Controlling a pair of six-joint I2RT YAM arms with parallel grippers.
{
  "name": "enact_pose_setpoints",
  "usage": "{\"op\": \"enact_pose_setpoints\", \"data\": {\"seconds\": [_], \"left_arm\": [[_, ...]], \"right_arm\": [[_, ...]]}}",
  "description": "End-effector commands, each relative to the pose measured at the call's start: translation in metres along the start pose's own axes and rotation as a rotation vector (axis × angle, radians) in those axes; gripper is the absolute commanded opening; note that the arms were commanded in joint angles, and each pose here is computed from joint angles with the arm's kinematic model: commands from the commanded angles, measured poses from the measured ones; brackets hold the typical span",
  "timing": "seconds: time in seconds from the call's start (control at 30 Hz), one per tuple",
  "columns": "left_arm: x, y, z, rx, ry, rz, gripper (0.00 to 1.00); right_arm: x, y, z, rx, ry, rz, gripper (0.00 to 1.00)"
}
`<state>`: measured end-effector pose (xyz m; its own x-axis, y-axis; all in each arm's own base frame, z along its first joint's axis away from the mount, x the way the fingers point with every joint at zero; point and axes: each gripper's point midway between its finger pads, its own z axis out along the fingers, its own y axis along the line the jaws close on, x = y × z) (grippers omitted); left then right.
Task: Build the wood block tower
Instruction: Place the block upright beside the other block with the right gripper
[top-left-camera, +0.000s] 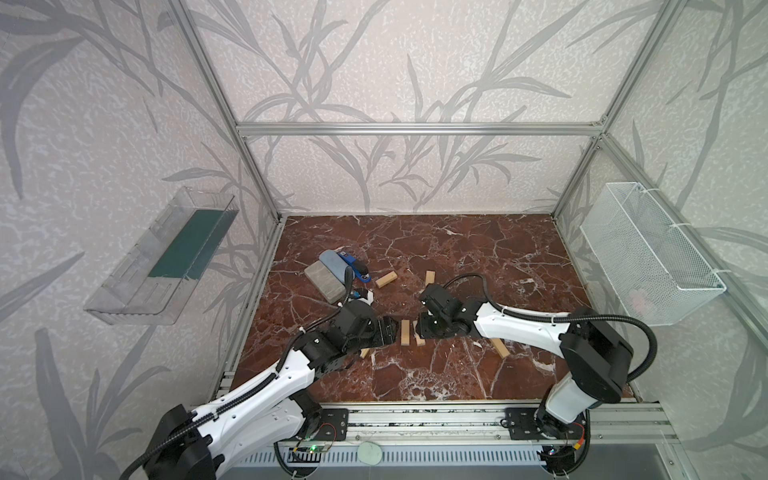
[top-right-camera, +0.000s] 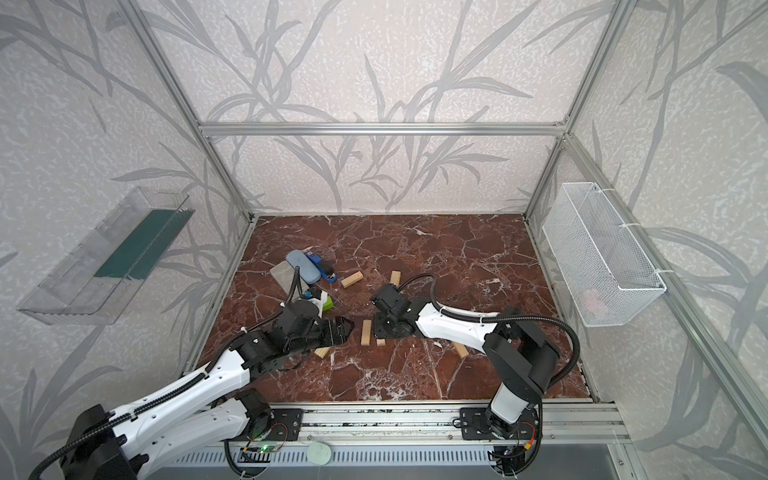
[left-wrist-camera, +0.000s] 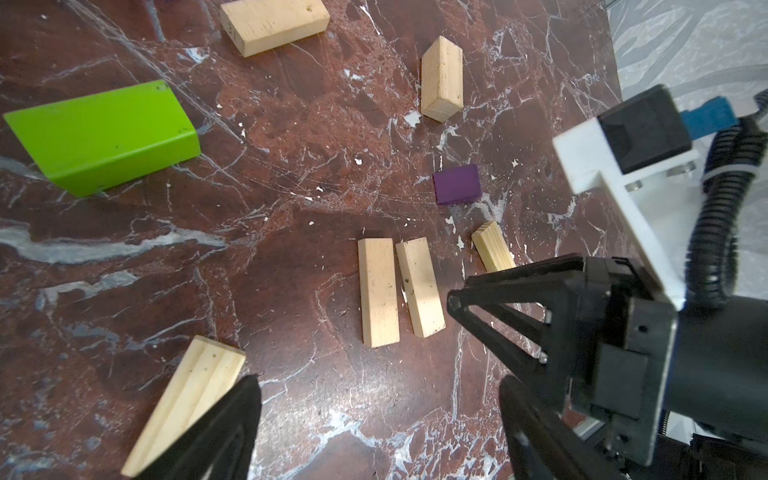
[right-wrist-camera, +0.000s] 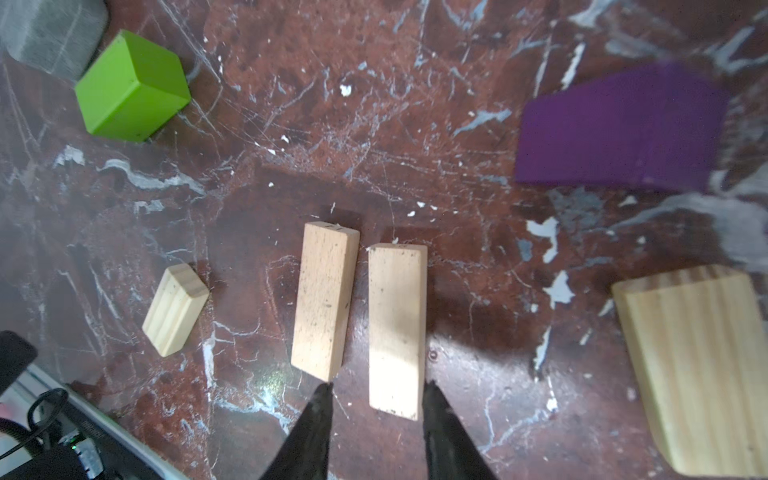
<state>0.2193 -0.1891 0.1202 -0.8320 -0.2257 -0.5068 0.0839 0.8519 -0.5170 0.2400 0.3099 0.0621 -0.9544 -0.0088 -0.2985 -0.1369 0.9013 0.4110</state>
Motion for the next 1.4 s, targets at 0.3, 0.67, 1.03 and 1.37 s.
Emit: {"op": "enact_pose_setpoints", "data": {"seconds": [0.3,0.67,1.03,1.37], "left_arm": [[0.0,-0.003,0.008,0.016,0.014,0.001,0.84],[0.002,-0.002,0.011,0.008,0.02,0.007,0.84],[0.002,-0.001,0.012,0.005,0.02,0.009,0.84],[0.001,-0.001,0.012,0.0,0.019,0.011,0.84]], "right_arm": [[0.003,-0.007,0.013,-0.095,0.04,-0.006,0.29],[0.01,-0.014,0.027,-0.083,0.068,0.005,0.24],[0.017,-0.018,0.038,-0.088,0.095,0.02,0.21],[0.018,-0.017,0.041,-0.099,0.085,0.072,0.17]]}}
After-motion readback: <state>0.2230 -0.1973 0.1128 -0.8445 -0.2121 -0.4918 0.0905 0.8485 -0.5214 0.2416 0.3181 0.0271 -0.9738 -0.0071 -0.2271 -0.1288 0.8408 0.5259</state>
